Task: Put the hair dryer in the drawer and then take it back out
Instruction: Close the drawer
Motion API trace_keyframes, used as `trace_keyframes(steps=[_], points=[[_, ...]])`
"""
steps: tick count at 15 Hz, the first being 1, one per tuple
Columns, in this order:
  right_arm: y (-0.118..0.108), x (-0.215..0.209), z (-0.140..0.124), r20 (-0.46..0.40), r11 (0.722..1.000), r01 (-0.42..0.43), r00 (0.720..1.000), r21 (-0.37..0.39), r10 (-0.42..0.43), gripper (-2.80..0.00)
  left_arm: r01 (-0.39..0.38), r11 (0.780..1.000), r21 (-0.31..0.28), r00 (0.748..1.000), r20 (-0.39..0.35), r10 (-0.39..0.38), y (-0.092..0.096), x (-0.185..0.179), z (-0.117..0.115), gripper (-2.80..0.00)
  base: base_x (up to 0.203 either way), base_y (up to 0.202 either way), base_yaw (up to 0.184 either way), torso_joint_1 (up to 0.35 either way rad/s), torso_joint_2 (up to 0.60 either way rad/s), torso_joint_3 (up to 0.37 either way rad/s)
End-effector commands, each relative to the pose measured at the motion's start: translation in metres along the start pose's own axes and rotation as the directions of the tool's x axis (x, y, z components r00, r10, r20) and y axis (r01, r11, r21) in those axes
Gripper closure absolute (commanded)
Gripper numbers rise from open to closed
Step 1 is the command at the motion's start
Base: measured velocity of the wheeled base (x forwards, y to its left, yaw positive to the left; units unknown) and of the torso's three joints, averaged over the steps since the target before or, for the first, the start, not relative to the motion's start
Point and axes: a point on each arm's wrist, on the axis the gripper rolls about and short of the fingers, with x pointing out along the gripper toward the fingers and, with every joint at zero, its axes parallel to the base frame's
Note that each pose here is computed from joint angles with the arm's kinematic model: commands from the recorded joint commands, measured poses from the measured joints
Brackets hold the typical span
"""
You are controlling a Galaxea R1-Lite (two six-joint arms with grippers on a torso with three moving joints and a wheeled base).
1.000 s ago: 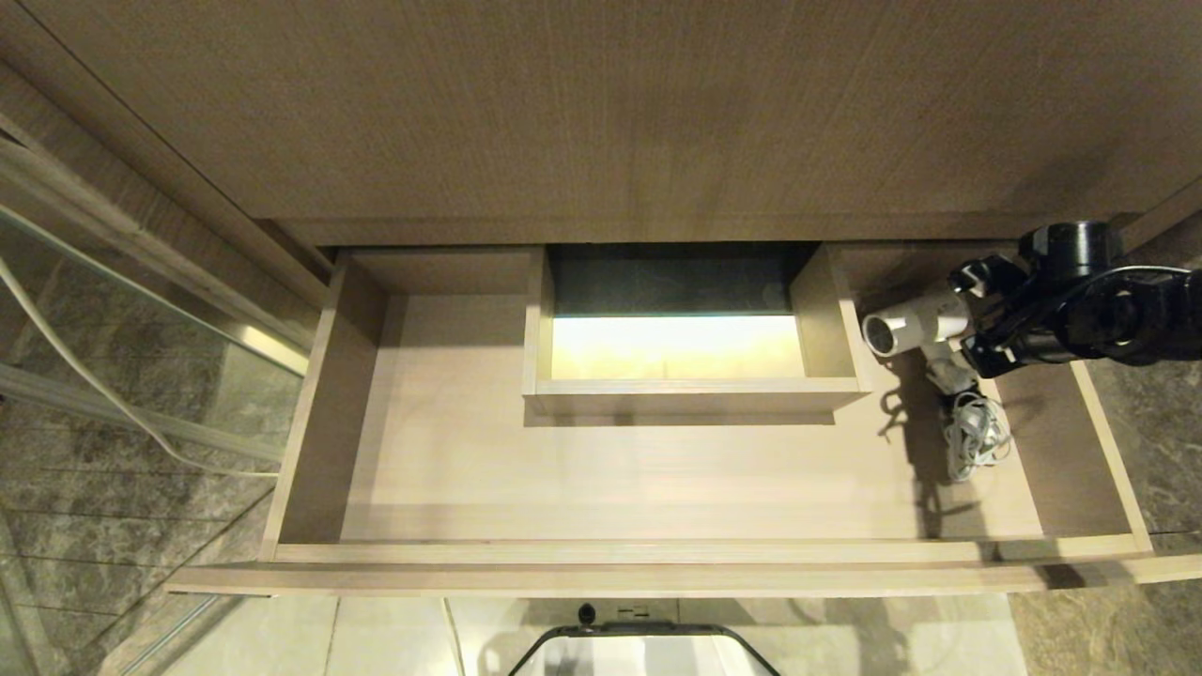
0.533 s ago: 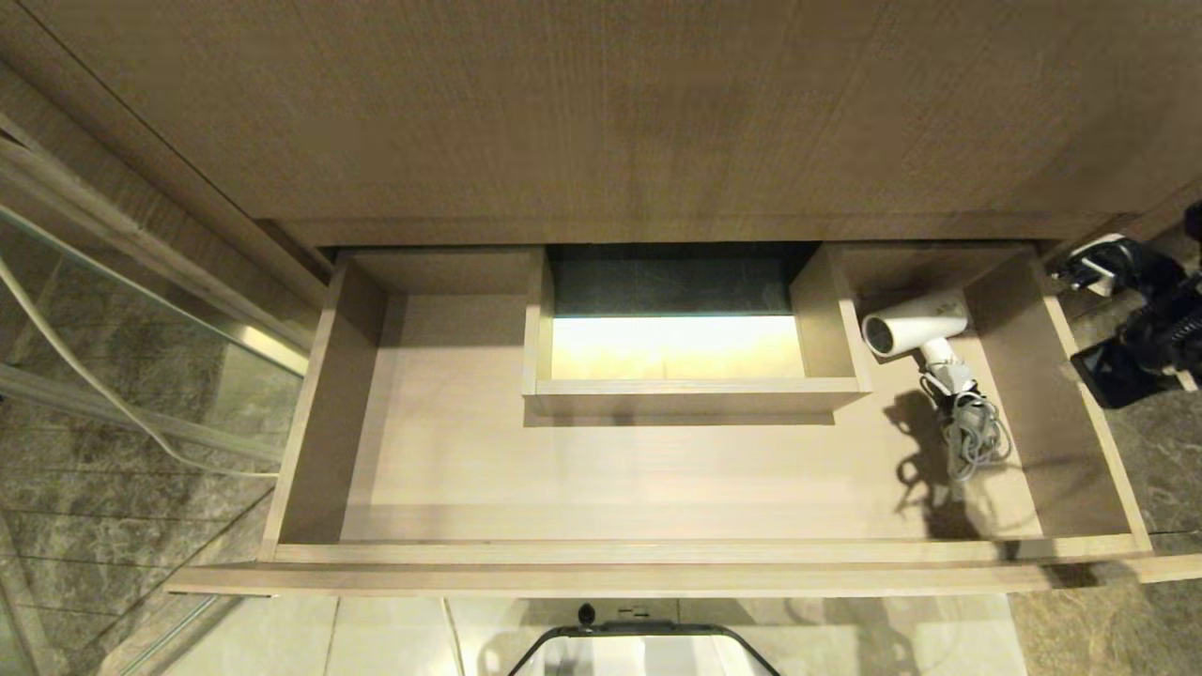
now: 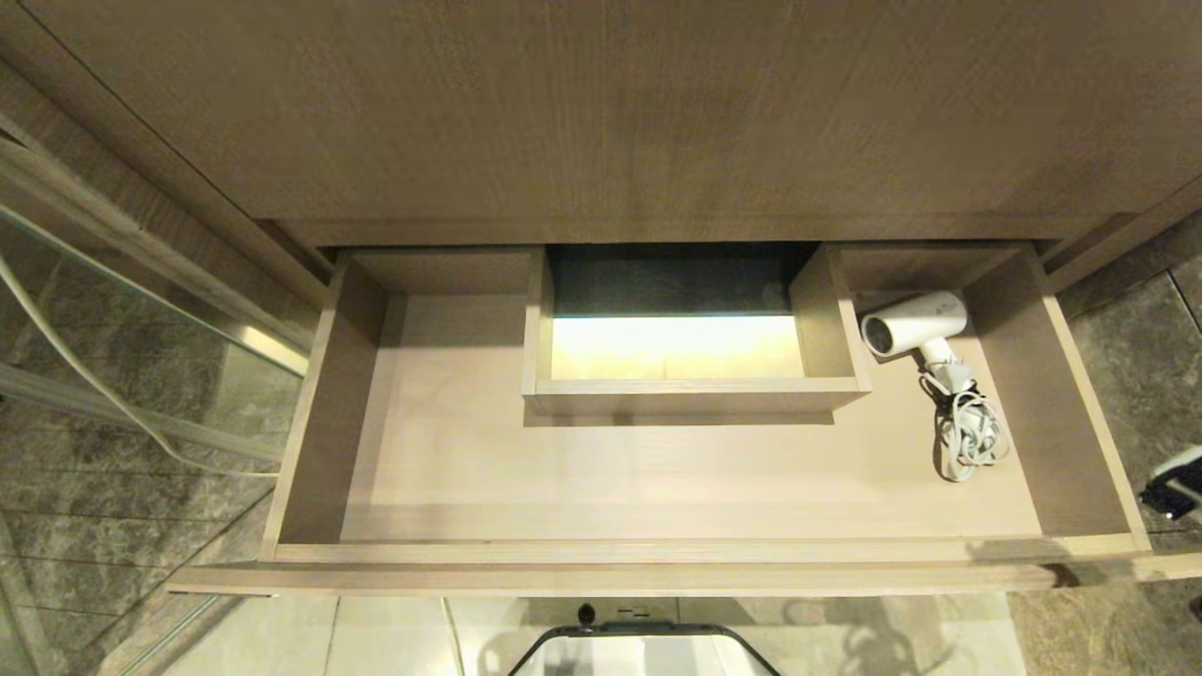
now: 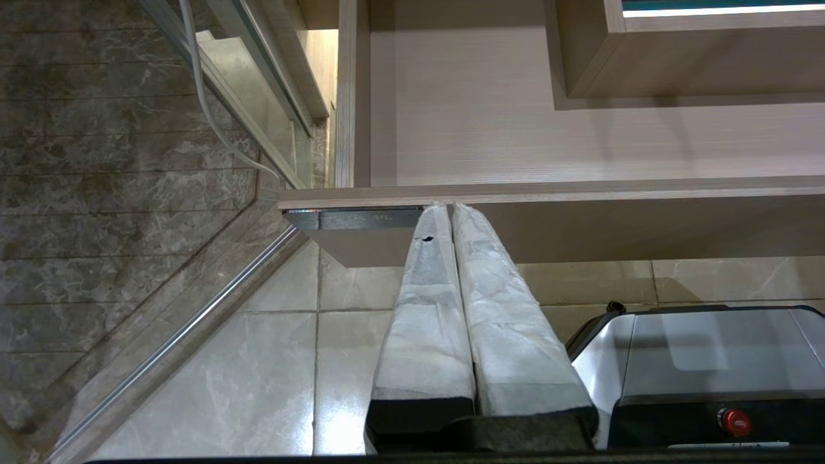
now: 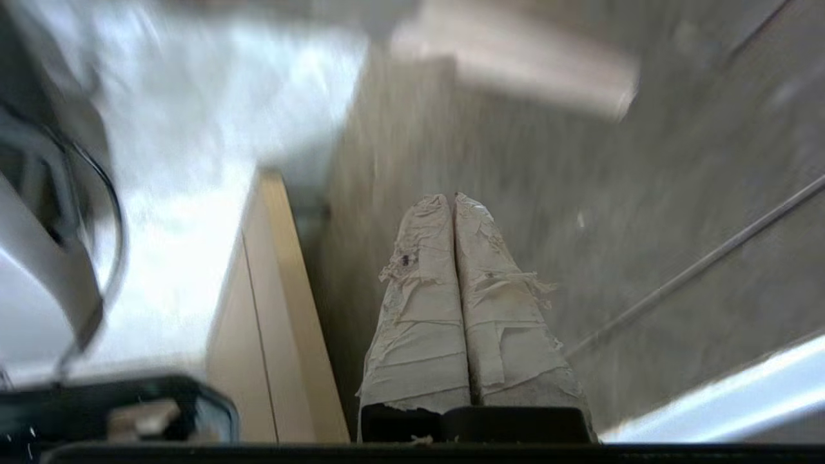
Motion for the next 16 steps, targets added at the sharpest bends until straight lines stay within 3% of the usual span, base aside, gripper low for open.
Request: trace_keyframes(steps=[1, 6, 9, 14, 16], points=[[0.010, 0.016, -0.007, -0.097, 0.999, -0.024, 0.995, -0.033, 0.020, 0.00, 0.000, 1.000, 0.000, 1.000, -0.001, 0.000, 0.000, 0.000, 0.000, 0.00, 0.000, 0.000, 0.000, 0.000, 0.00, 0.000], [0.020, 0.060, 0.003, -0.195, 0.996, -0.074, 0.979, -0.059, 0.061, 0.00, 0.000, 1.000, 0.000, 1.000, -0.002, 0.000, 0.000, 0.000, 0.000, 0.00, 0.000, 0.000, 0.000, 0.000, 0.00, 0.000], [0.021, 0.090, 0.018, -0.193, 0.996, -0.072, 0.979, -0.059, 0.059, 0.00, 0.000, 1.000, 0.000, 1.000, -0.002, 0.000, 0.000, 0.000, 0.000, 0.00, 0.000, 0.000, 0.000, 0.000, 0.00, 0.000], [0.005, 0.096, 0.042, -0.092, 1.000, -0.005, 0.996, 0.000, 0.004, 0.00, 0.000, 1.000, 0.000, 1.000, -0.002, 0.000, 0.000, 0.000, 0.000, 0.00, 0.000, 0.000, 0.000, 0.000, 0.00, 0.000], [-0.004, 0.086, 0.049, 0.010, 0.996, 0.019, 1.000, 0.087, -0.020, 0.00, 0.000, 1.000, 0.000, 1.000, -0.002, 0.000, 0.000, 0.000, 0.000, 0.00, 0.000, 0.000, 0.000, 0.000, 0.00, 0.000]])
